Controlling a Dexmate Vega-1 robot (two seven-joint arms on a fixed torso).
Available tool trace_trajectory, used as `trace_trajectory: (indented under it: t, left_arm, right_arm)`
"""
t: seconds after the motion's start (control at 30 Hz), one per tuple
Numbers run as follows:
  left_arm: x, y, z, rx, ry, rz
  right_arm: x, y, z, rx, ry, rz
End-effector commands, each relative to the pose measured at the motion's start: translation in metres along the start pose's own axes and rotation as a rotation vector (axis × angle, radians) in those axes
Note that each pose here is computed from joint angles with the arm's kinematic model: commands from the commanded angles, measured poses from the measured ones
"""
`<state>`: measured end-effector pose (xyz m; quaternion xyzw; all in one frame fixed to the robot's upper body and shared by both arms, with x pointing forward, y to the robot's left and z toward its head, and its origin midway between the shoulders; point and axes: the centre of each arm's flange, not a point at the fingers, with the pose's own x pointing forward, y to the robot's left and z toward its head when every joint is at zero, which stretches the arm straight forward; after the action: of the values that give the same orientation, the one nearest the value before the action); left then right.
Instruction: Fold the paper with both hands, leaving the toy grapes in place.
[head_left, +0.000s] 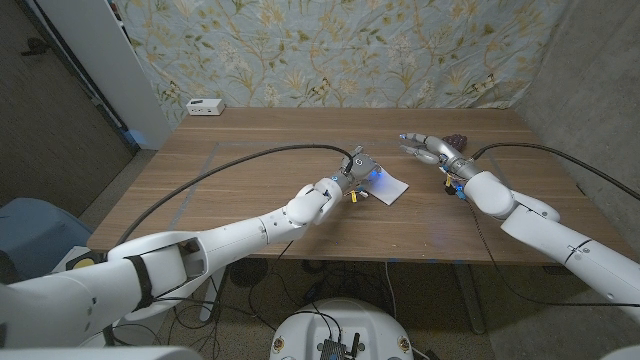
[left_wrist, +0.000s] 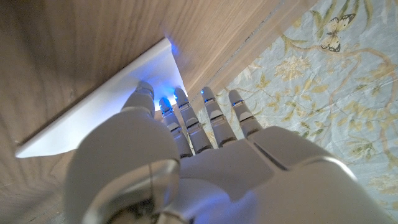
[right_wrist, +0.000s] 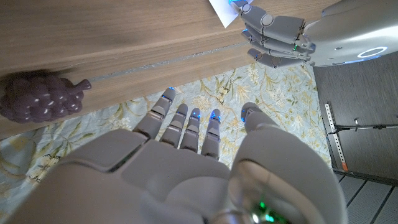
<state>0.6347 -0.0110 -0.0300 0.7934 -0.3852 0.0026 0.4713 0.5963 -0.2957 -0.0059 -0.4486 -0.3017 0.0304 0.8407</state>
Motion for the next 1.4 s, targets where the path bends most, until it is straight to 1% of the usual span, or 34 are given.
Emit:
trace_trajectory:
  t: [0.03,0.2,0.4,0.63,0.83,1.0,1.4]
  left_arm:
    - [0.006,0.000,-0.004,-0.074,-0.009,-0.070]
    - [0.008,0.000,-0.005,-0.089,-0.013,-0.083]
    - [0.008,-0.001,-0.005,-0.086,-0.014,-0.091]
    - [0.008,-0.002,-0.006,-0.073,-0.009,-0.106]
    - [0.007,-0.003,-0.005,-0.044,-0.007,-0.106]
    - [0.008,-0.004,-0.005,-0.038,-0.004,-0.108]
    - [0.011,-0.004,-0.006,-0.024,0.003,-0.107]
  right_arm:
    - [-0.002,0.002,0.011,-0.092,0.006,0.023]
    - [0.000,0.008,0.016,-0.138,0.018,0.078]
    - [0.006,0.014,0.021,-0.208,0.048,0.154]
    - [0.011,0.024,0.023,-0.275,0.063,0.202]
    - [0.012,0.028,0.025,-0.309,0.066,0.216]
    - [0.012,0.031,0.027,-0.337,0.054,0.216]
    - [0.012,0.039,0.037,-0.417,0.034,0.229]
